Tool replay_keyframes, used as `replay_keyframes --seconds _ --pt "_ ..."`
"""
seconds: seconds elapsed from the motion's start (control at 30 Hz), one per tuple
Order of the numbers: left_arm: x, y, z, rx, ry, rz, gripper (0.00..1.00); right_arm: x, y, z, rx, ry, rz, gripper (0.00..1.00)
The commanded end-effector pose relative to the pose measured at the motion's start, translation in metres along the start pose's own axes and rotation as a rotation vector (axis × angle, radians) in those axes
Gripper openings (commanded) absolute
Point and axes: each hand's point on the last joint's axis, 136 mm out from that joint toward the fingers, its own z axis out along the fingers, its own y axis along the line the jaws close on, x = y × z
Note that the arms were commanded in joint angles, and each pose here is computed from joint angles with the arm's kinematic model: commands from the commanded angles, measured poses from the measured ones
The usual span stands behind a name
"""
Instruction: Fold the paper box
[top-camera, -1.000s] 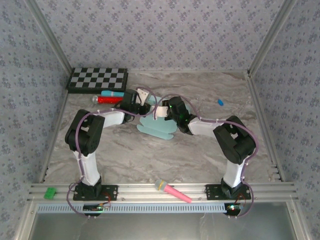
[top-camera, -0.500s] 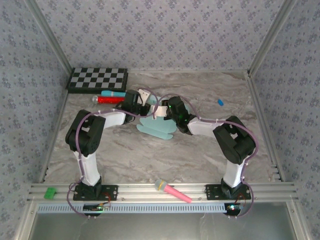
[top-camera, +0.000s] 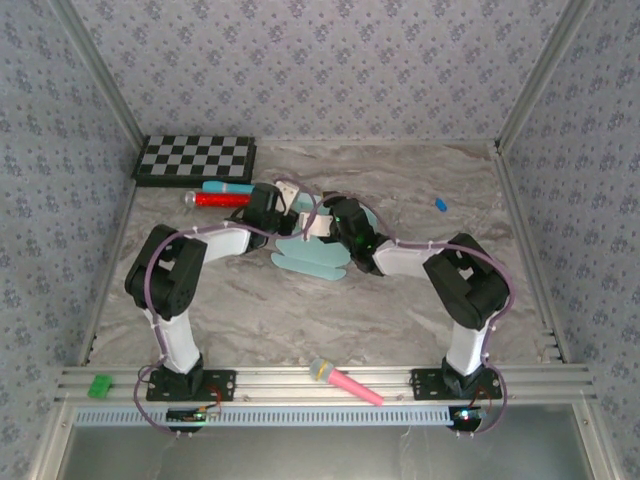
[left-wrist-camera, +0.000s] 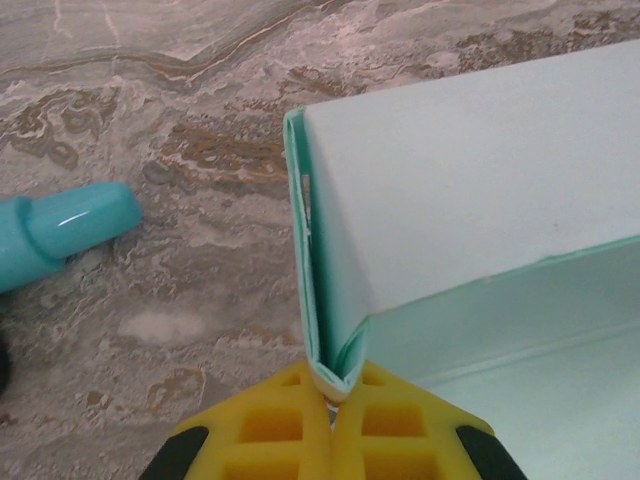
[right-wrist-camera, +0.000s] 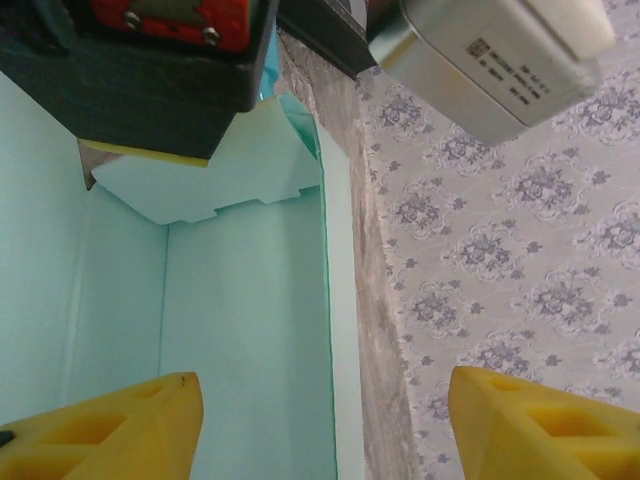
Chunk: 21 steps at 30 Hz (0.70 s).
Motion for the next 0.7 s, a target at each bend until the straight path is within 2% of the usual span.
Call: replay_keyframes --seconds 0.0,0.17,0.43,0.67 --pt "0.012 0.002 -0.011 -0.053 0.058 0.007 0.0 -0.008 -0.026 -0.018 0.058 -0.009 0.109 0.69" --pt "0.023 0.012 -0.018 -0.117 0.098 -0.035 0.0 -0.007 -0.032 -0.038 0.045 -0.005 0.255 0.7" --pt "0.029 0.014 -0.029 -0.135 0.097 -0.114 0.0 0.01 -0.044 -0.062 0.035 0.063 0.56 0.7" --pt "0.034 0.012 -0.032 -0.154 0.094 -0.145 0.0 0.037 -0.034 -0.072 -0.087 0.248 0.94 0.63"
